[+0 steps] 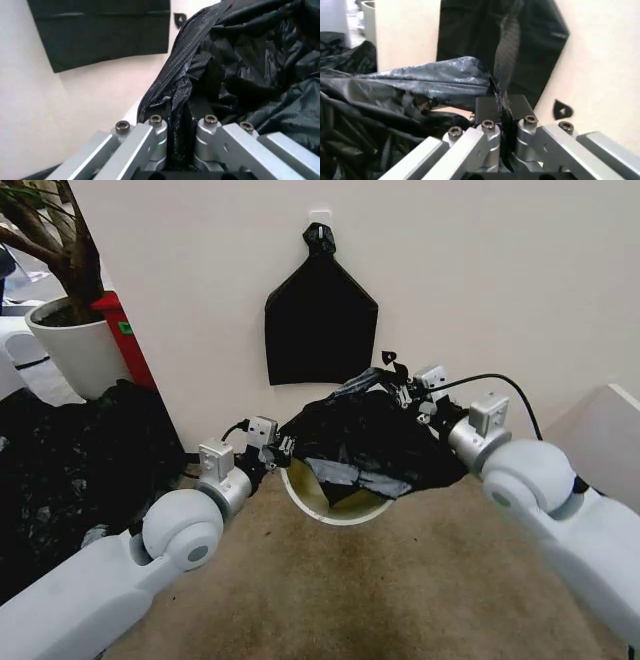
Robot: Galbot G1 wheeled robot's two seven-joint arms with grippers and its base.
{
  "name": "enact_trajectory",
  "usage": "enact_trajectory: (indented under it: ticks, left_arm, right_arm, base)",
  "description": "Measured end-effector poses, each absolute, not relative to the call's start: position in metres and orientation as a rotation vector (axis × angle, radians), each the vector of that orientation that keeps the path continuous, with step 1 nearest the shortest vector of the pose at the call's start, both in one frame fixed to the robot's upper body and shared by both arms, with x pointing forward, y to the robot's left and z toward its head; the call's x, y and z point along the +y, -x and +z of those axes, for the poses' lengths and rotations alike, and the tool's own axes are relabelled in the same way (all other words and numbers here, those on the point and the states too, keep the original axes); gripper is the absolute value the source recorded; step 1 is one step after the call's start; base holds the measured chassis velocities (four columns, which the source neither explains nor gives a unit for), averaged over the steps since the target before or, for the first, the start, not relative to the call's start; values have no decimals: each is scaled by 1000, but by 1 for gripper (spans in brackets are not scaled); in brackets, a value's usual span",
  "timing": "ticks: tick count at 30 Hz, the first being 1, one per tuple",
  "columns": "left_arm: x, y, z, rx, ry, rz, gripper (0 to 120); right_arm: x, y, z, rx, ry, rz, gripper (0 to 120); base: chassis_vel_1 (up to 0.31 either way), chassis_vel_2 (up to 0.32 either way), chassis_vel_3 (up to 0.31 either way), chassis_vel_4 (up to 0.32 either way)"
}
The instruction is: Place the garbage bag over the trash bin.
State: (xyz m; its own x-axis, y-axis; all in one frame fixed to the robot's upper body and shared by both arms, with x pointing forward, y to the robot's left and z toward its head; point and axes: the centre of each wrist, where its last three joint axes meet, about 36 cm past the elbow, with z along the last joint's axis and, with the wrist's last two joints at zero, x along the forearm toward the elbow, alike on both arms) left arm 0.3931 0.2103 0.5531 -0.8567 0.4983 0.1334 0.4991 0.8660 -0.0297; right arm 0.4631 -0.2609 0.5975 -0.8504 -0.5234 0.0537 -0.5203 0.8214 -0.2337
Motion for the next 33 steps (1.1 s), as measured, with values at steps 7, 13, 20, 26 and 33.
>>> enact_trajectory:
  ticks: [7,13,20,26,33]
  left_arm:
    - [215,-395,548,-2913,880,-28,4]
    - [219,-403,543,-2919,1053,-84,4]
    - [221,-404,538,-2934,1121,-108,4]
    - [224,-409,533,-2982,1168,-105,4]
    - [223,-410,531,-3013,1193,-60,4]
  right_arm:
    - [-296,-493,594,2948,1167,-299,0]
    - [-338,-518,576,2918,1330,-314,0]
    - [-358,-532,565,2920,1391,-313,0]
    - [-370,-545,547,2928,1466,-294,0]
    - [-378,-556,527,2949,1433,-267,0]
  base:
    - [0,0,0,0]
    - [0,0,0,0]
    - [0,0,0,0]
    - [0,0,0,0]
    - [0,0,0,0]
